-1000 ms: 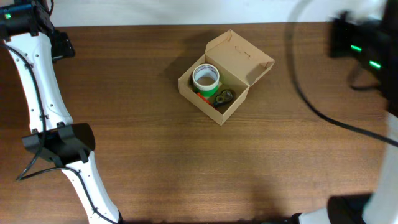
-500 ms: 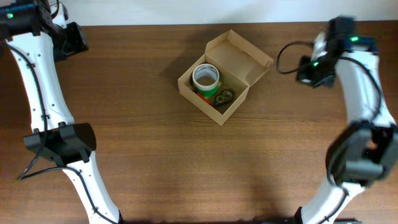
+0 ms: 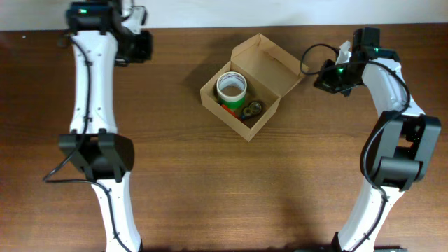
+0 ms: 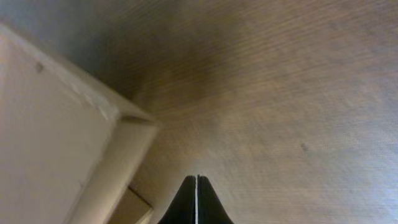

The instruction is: Pack container

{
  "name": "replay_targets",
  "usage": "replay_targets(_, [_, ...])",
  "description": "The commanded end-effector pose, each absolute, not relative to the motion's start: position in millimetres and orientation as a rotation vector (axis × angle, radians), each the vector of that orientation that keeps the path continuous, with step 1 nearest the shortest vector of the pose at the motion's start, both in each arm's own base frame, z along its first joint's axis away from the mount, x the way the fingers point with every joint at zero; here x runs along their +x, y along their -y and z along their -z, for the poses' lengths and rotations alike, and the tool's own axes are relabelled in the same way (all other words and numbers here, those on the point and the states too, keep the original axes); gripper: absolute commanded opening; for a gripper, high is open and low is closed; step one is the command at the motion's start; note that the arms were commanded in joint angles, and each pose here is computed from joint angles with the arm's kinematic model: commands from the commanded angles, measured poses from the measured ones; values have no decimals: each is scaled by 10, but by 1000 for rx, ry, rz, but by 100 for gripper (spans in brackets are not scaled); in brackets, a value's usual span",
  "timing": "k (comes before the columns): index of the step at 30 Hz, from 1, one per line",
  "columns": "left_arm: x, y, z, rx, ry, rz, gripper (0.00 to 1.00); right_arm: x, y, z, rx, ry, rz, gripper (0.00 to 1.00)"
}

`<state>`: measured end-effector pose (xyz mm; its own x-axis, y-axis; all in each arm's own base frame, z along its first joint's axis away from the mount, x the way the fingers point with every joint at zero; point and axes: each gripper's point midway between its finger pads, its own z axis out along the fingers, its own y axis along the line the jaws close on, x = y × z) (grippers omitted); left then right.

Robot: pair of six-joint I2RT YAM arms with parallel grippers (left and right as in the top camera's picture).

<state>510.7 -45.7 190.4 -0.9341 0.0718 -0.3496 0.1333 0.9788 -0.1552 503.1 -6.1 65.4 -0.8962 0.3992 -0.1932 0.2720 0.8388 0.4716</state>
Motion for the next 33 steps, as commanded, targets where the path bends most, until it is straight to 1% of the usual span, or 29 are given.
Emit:
replay_targets(1, [5085,513,-1796,202,-2798,229,2,5157,-127,-603,535,-2702,-737,4])
replay_targets(4, [5072,569,-1717,217,-2813,233,2,5287,-213,-583,528,-2660,-760,4])
replay_targets(7, [5066,573,-1687,218,-2820,234,2,5395,-396,-617,456,-2615,-838,4])
replay_targets(13, [5078,573,-1690,219,-2815,234,2,5502,-766,-617,330,-2576,-911,4])
replay_targets(18, [5077,573,-1690,219,-2816,233,2,5598,-957,-707,237,-2522,-924,4])
replay_targets(21, [5084,573,-1690,219,-2813,233,2,5635,-1067,-814,175,-2472,-998,4])
replay_targets(29, [5152,559,-1661,216,-2797,216,2,5623,-1112,-850,157,-2460,-1038,4])
replay_targets(33, [5205,573,-1489,163,-2823,236,2,5623,-1109,-849,159,-2461,-1037,4])
